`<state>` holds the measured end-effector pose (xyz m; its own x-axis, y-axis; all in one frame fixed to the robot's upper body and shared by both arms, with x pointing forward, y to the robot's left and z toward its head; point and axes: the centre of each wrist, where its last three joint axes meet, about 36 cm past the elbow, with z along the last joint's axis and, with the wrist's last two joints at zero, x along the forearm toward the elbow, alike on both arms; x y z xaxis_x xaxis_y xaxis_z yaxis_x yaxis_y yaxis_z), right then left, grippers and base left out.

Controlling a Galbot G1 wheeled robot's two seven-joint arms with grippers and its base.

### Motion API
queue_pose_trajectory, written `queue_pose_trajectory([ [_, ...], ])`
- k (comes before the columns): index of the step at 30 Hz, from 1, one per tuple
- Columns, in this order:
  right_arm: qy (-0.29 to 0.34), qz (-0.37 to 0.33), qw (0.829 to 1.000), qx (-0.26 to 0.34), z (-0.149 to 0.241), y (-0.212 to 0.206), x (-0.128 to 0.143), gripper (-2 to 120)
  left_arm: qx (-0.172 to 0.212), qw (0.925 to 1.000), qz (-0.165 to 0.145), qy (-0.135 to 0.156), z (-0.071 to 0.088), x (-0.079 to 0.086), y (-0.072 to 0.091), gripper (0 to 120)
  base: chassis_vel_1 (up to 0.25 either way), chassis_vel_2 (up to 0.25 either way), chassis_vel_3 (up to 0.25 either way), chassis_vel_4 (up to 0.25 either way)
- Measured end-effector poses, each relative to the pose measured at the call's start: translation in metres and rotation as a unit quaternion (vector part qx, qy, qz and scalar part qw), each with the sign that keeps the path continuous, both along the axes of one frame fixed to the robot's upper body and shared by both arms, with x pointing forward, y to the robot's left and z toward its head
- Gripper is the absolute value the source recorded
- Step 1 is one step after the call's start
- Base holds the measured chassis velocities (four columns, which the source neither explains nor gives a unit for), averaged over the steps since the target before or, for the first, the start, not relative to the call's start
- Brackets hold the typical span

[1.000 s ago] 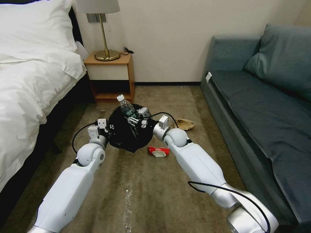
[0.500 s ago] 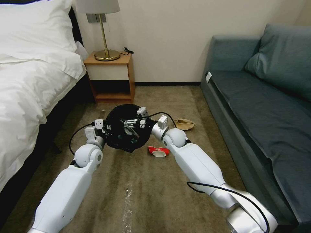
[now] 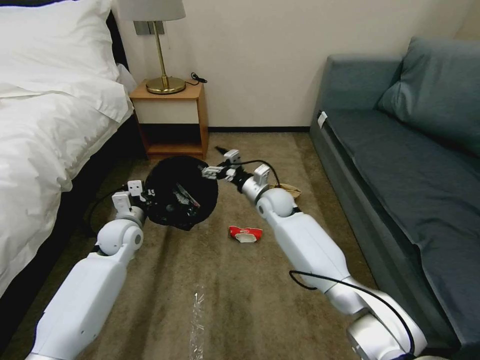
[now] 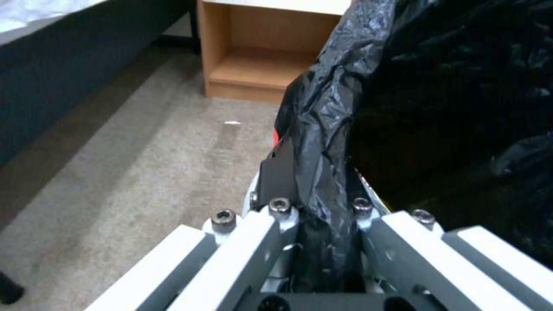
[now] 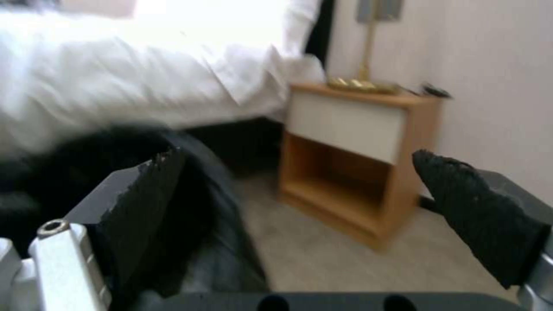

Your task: Pick up the trash bin, then pick up the garbage on the floor and place it into the trash bin.

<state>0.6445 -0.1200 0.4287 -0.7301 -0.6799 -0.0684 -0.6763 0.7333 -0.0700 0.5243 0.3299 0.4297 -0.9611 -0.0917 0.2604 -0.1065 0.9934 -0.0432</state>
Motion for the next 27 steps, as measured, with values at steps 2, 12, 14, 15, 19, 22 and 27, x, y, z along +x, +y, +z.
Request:
queue_pose_trajectory([
  [2, 0.004, -0.011, 1.0, -0.01, -0.003, -0.008, 0.002, 100, 0.0, 1.0, 0.002, -0.001, 0.0, 0.0, 0.001, 2, 0.0, 0.0, 0.0, 0.0],
  [12, 0.086, -0.089, 0.99, -0.067, -0.05, -0.063, 0.0, 100, 0.01, 0.9996, 0.026, -0.007, -0.002, 0.001, 0.019, 2, 0.0, 0.0, 0.0, 0.0],
  [14, 0.102, -0.095, 0.988, -0.071, -0.059, -0.07, 0.0, 100, 0.011, 0.9995, 0.028, -0.008, -0.001, 0.0, 0.021, 2, 0.0, 0.0, 0.0, 0.0],
  [15, 0.117, -0.095, 0.986, -0.075, -0.068, -0.075, 0.0, 100, 0.011, 0.9995, 0.028, -0.009, 0.0, -0.002, 0.022, 2, 0.0, 0.0, 0.0, 0.0],
  [19, 0.139, -0.087, 0.982, -0.096, -0.089, -0.08, 0.001, 100, 0.01, 0.9995, 0.027, -0.01, 0.001, -0.006, 0.023, 2, 0.0, 0.0, 0.0, 0.0],
  [22, 0.154, -0.072, 0.978, -0.121, -0.112, -0.083, -0.001, 100, 0.011, 0.9996, 0.026, -0.009, 0.001, -0.012, 0.025, 2, 0.0, 0.0, 0.0, 0.0],
  [27, 0.191, -0.044, 0.97, -0.143, -0.156, -0.08, -0.017, 100, 0.013, 0.9995, 0.027, -0.005, -0.001, -0.024, 0.028, 2, 0.0, 0.0, 0.0, 0.0],
])
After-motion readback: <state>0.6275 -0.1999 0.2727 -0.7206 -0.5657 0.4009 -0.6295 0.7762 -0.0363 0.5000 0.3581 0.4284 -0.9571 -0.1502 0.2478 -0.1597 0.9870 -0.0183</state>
